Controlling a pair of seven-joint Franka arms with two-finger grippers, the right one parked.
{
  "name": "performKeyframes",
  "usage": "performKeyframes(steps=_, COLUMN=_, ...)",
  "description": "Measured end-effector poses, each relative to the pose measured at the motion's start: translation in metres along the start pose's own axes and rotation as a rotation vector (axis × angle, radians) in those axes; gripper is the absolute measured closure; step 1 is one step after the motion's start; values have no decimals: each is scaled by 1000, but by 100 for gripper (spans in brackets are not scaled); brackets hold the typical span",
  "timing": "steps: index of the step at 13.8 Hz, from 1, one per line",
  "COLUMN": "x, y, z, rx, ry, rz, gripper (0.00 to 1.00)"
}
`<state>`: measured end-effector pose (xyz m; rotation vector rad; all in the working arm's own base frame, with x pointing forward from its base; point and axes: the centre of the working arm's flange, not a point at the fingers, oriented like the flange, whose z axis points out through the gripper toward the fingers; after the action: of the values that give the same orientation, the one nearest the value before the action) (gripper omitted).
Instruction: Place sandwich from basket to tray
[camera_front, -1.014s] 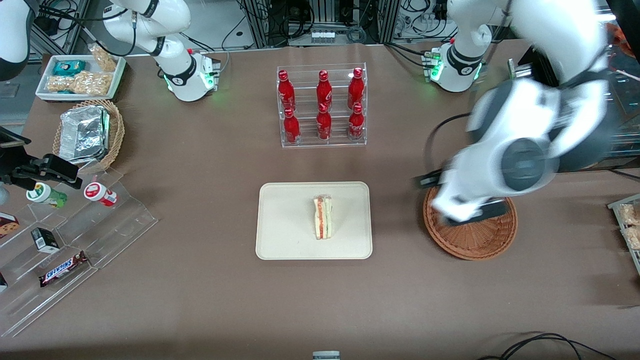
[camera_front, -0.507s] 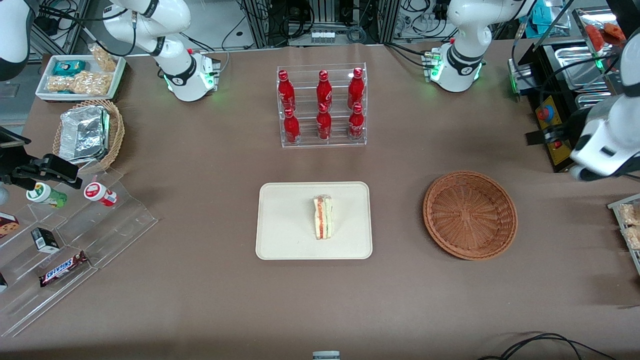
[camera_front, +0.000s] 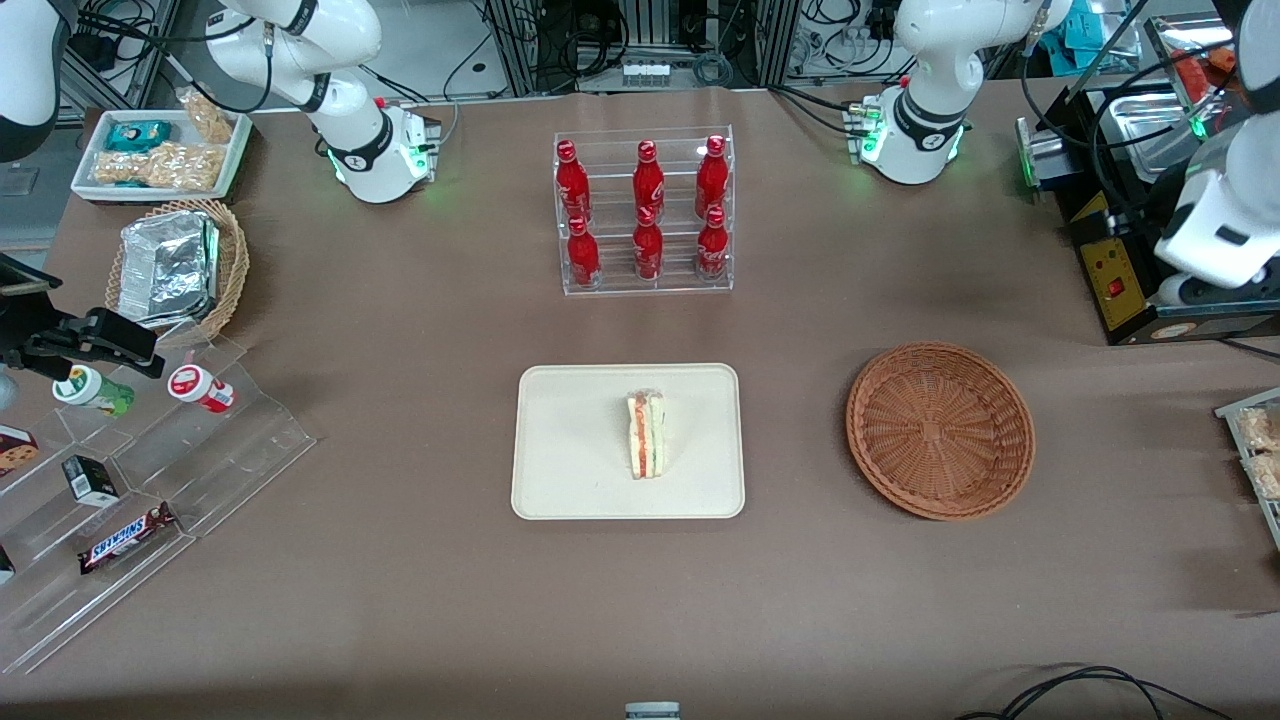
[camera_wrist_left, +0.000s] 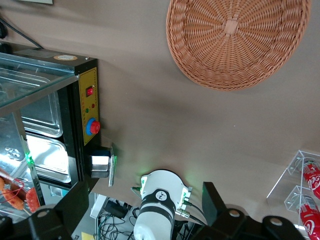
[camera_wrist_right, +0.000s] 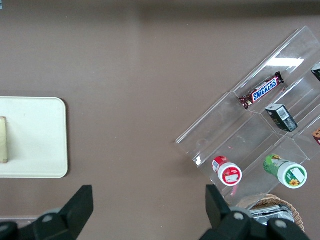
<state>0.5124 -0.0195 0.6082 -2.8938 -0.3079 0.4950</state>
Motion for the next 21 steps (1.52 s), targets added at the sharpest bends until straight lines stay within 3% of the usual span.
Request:
performKeyframes(steps=3, x=-11, y=25, z=-10, rx=9, ry=38, rz=43, gripper=0)
performKeyframes(steps=4, x=-14, y=33, z=-16, rx=-6, ry=57, rz=59, gripper=0)
performKeyframes(steps=7, x=-30, y=46, z=-35, rx=-99, ry=88, rz=102, gripper=0)
performKeyframes(steps=10, x=-41, y=41, z=-43, rx=-100, ry=111, rz=95, gripper=0)
performKeyframes(steps=13, x=-37, y=33, z=-42, rx=-90, ry=114, rz=74, gripper=0)
performKeyframes(steps=21, x=-30, y=14, z=-44, rx=-111, ry=129, rz=37, gripper=0)
